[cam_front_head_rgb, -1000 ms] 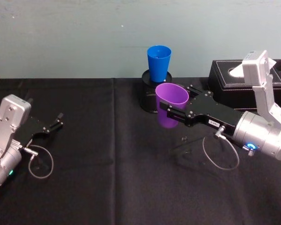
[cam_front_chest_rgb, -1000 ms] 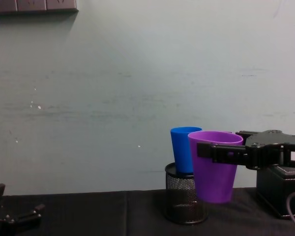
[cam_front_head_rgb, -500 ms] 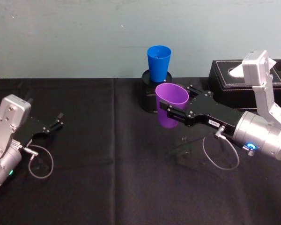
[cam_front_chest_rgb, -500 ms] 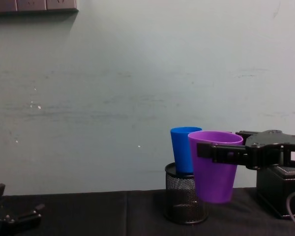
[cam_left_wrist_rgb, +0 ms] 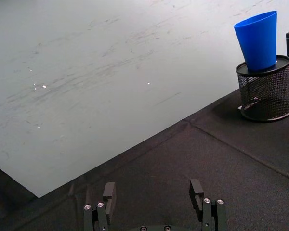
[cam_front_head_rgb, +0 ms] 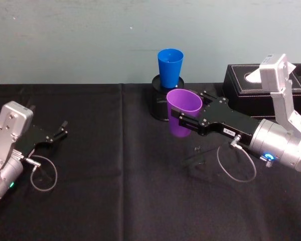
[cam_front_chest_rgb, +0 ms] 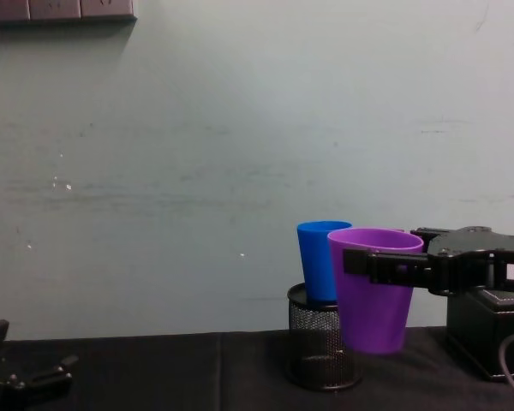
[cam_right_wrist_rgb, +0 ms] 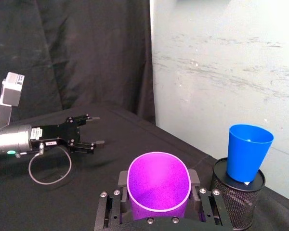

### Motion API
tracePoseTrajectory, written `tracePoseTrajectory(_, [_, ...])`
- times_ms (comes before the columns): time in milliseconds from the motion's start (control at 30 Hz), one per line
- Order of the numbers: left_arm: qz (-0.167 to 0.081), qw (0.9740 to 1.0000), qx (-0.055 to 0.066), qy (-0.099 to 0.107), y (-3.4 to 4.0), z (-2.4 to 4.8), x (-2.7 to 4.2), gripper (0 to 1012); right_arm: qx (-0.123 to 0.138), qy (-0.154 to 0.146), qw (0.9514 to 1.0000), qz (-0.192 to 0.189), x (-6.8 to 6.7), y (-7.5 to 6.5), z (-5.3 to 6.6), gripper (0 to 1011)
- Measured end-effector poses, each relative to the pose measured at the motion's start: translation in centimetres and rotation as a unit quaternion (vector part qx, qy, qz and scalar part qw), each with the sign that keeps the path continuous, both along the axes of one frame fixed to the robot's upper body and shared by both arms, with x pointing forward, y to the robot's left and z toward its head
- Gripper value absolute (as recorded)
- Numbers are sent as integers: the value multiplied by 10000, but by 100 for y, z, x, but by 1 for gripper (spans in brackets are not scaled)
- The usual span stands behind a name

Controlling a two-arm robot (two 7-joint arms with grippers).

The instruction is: Pick up one cup with a gripper and tap it against the other cup.

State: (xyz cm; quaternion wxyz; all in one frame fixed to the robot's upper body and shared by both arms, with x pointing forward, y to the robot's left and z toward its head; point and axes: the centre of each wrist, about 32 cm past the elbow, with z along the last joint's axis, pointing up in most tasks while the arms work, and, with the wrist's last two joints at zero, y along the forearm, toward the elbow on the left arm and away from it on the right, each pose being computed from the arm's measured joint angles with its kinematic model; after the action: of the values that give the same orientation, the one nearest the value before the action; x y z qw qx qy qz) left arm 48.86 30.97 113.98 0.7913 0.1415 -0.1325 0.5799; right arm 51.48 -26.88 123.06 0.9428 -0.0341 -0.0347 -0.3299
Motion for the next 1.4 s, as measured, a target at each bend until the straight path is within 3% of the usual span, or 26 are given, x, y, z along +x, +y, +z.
tracePoseTrajectory(967, [0,10000,0,0,0,0,0,1000,-41,28,10000,-31,13,15,-36,724])
tracePoseTrajectory(1233, [0,10000,0,0,0,0,0,1000,-93,46,9998,-172,97,55,-87,724])
tracePoseTrajectory(1400, [0,10000,0,0,0,0,0,1000,-91,57,9997,-231,217,134,-126,724])
